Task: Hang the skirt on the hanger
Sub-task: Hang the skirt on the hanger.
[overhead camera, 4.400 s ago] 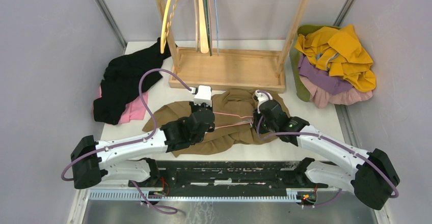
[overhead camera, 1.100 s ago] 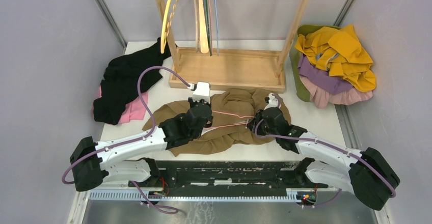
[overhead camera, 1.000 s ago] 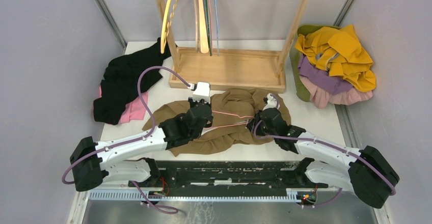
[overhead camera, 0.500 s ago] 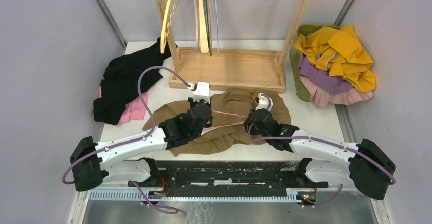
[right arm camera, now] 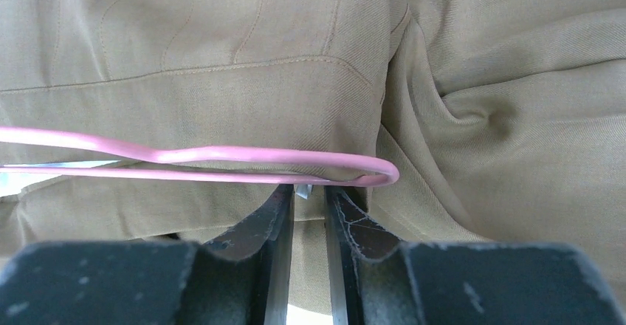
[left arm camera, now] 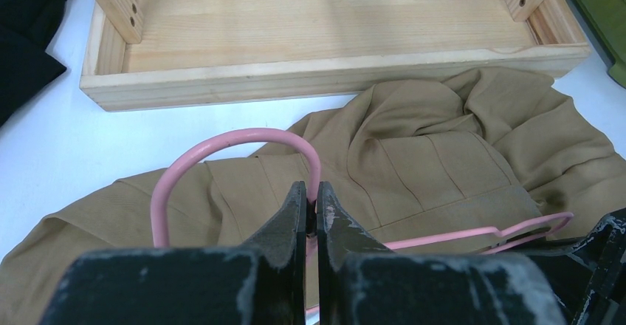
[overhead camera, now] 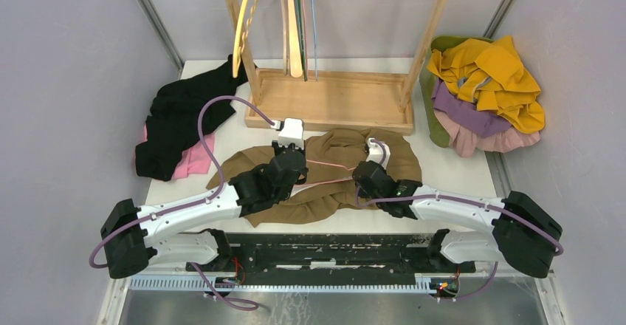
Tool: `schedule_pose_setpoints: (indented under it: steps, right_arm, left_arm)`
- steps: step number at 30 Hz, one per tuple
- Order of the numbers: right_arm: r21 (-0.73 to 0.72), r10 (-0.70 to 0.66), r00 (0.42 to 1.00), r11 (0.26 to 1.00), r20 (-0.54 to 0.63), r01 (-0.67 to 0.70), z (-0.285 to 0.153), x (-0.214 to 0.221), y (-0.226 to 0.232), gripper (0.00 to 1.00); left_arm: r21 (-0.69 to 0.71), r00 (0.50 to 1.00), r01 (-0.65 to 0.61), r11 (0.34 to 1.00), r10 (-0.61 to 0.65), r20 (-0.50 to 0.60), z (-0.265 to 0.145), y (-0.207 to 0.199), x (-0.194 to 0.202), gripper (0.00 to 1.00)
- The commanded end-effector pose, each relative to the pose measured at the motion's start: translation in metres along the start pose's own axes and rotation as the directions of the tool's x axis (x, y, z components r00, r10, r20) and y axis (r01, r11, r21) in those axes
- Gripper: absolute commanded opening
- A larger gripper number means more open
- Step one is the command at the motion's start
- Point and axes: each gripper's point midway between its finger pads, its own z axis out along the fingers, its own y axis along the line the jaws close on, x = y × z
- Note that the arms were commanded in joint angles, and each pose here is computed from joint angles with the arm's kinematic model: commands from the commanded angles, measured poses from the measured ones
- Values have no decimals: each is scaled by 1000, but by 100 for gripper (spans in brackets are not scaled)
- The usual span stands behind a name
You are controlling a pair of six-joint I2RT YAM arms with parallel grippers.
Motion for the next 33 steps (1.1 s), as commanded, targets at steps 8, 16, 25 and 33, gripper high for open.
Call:
schedule_pose_setpoints:
  steps: [8, 16, 25, 33]
  right_arm:
    - [2, 0, 998, 1000, 58, 0, 5, -25, 19, 27]
    - [6, -4, 999, 1000, 47, 4, 8, -22, 20, 21]
    - [-1, 9, 998, 1000, 68, -9, -1, -28, 15, 6]
    - [-1, 23, 996, 1000, 82, -23, -6, -27, 8, 1]
  left_arm:
    - [-2, 997, 43, 999, -43, 59, -2, 4, -22, 4]
    - [-2, 997, 43, 999, -43, 61, -3, 5, -23, 4]
    - [-1, 997, 45, 999, -45, 55, -2, 5, -18, 4]
    - [-2, 997, 49, 999, -48, 58, -6, 9, -23, 4]
